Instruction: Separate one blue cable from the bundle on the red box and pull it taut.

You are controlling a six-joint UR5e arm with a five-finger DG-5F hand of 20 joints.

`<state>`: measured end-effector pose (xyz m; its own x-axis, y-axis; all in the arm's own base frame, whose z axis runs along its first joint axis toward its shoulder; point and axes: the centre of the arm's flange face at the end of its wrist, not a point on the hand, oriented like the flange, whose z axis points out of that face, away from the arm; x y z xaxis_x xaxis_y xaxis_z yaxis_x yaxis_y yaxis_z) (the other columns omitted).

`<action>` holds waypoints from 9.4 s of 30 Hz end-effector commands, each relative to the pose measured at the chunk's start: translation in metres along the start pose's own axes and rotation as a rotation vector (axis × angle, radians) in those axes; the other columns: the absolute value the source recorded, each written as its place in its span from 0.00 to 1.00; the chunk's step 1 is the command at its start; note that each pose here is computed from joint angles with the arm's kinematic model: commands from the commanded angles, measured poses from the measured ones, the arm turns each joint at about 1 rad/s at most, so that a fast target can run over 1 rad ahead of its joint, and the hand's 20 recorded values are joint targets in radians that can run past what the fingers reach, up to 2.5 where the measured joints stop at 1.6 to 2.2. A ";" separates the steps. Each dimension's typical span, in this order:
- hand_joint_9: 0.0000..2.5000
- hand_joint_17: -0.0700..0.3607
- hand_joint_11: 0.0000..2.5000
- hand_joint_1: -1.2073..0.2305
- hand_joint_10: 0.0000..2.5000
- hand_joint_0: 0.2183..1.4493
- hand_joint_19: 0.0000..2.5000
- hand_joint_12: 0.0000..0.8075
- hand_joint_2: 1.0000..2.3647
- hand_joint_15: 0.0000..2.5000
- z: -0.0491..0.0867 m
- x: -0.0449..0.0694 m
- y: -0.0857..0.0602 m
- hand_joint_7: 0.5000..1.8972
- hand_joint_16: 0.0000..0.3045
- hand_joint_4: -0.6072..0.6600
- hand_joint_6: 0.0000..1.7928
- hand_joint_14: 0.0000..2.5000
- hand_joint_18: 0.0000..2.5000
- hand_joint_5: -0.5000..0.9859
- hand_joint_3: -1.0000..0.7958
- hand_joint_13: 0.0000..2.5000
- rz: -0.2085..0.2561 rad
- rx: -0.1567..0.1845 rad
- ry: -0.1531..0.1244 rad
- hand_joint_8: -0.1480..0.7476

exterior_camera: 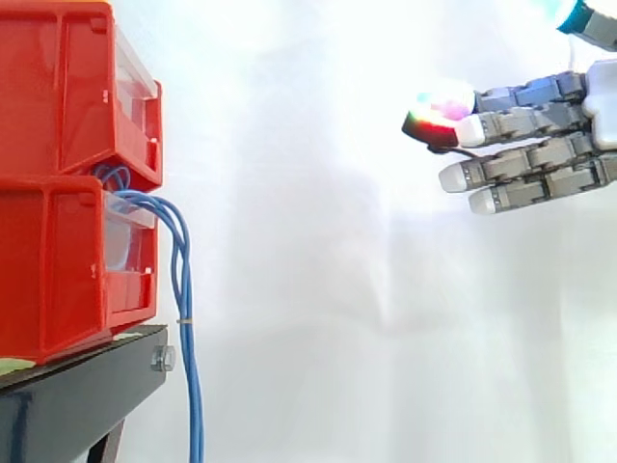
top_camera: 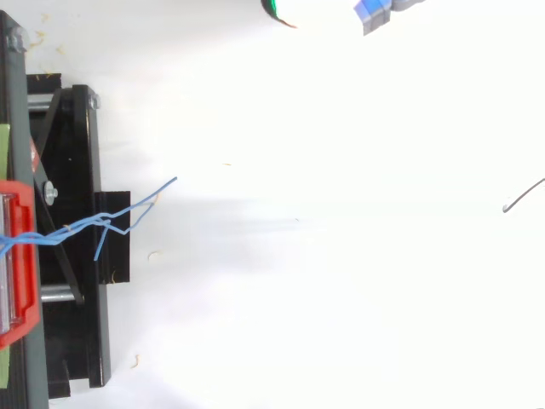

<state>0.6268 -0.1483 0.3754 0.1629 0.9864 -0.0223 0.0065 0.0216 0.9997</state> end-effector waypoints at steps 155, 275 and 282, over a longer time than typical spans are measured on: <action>0.46 0.38 0.23 0.44 0.01 0.29 0.17 0.40 0.00 0.14 0.173 0.125 -0.209 0.27 0.14 0.73 0.28 0.01 0.16 0.27 0.29 0.32 -0.122 -0.230 0.140 0.42; 0.46 0.41 0.26 0.37 0.01 0.26 0.25 0.44 0.00 0.20 0.143 0.092 -0.084 0.30 0.16 0.57 0.50 0.01 0.24 0.29 0.29 0.33 -0.153 -0.006 0.158 0.42; 0.46 0.40 0.26 0.40 0.01 0.31 0.25 0.43 0.01 0.20 0.142 0.092 -0.083 0.32 0.15 0.56 0.49 0.01 0.24 0.29 0.35 0.33 -0.153 -0.006 0.158 0.41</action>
<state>0.7820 -0.0829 0.2892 0.0039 0.9848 -0.1735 0.0131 0.1734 0.9848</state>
